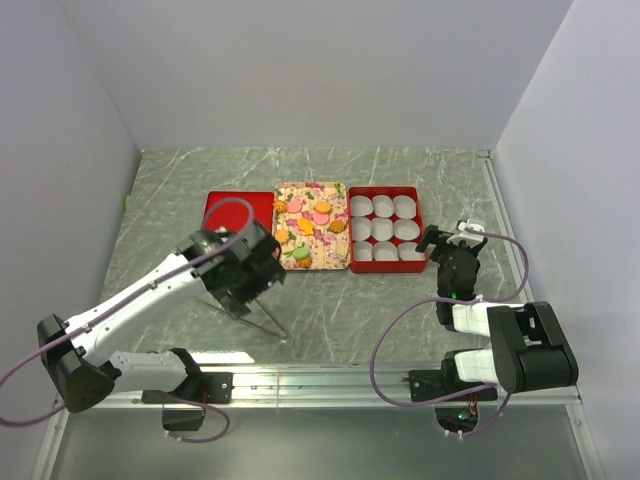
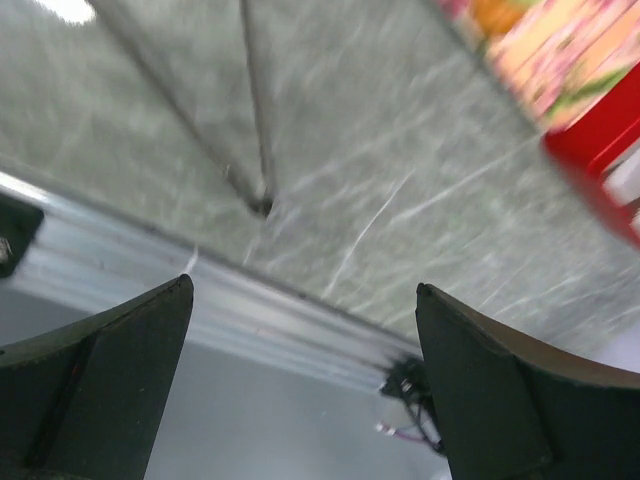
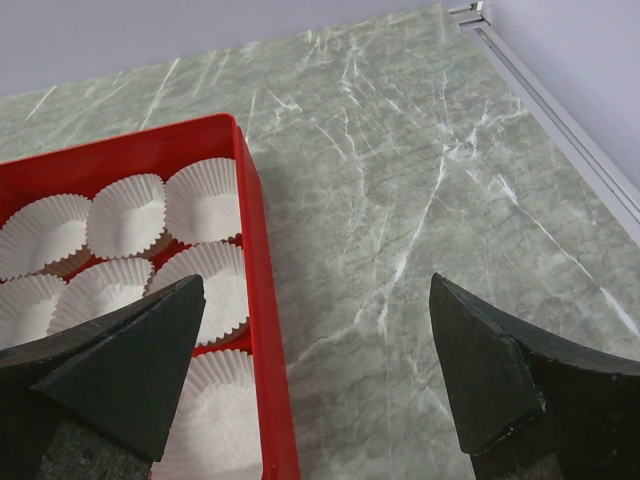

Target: Pack the cookies

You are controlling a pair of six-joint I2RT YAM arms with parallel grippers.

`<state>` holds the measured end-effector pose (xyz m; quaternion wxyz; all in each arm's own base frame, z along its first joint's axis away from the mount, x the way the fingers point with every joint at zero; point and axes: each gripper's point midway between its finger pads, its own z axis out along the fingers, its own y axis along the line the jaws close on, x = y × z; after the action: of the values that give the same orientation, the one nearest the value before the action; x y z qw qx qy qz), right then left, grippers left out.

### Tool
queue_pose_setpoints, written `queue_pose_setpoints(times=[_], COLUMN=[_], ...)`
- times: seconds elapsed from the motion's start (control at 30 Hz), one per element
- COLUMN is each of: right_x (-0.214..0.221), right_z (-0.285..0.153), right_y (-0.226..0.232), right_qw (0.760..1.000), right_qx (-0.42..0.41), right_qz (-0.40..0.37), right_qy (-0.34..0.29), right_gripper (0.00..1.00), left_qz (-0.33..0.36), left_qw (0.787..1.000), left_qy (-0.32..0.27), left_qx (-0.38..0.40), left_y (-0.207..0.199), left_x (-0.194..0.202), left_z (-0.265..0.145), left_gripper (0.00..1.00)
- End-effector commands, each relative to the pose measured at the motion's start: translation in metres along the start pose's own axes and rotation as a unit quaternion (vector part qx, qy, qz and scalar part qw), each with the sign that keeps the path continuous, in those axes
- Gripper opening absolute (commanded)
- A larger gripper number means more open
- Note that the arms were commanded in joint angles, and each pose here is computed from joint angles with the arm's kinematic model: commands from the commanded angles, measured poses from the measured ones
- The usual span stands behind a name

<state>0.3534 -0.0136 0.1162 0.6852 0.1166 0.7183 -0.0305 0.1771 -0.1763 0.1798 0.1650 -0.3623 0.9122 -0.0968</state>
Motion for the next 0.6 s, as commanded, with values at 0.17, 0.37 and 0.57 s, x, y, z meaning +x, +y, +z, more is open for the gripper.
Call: queue_pose_setpoints(times=[0.17,0.37,0.57], right_x=[-0.026,-0.026,-0.025], right_z=[0.006,0.006,0.006], right_y=[0.004,0.004,0.003], right_qw=[0.999,0.999,0.999], right_qx=[-0.001,-0.001,0.000], right_qz=[0.013,0.013,0.013], right_qy=[-0.041,-0.041,-0.041], right_gripper=[1.00,1.00,1.00], left_qz=[-0.077,-0.089,-0.075], left_qw=[0.995,0.994,0.994], left_qy=[0.002,-0.003,-0.003], left_qx=[-0.067,-0.059,-0.083], left_y=[0.030,0.034,0.045], left_x=[0.062,0.070,0.071], left_z=[0.019,0.047,0.088], left_gripper=[0.99,0.99,0.99])
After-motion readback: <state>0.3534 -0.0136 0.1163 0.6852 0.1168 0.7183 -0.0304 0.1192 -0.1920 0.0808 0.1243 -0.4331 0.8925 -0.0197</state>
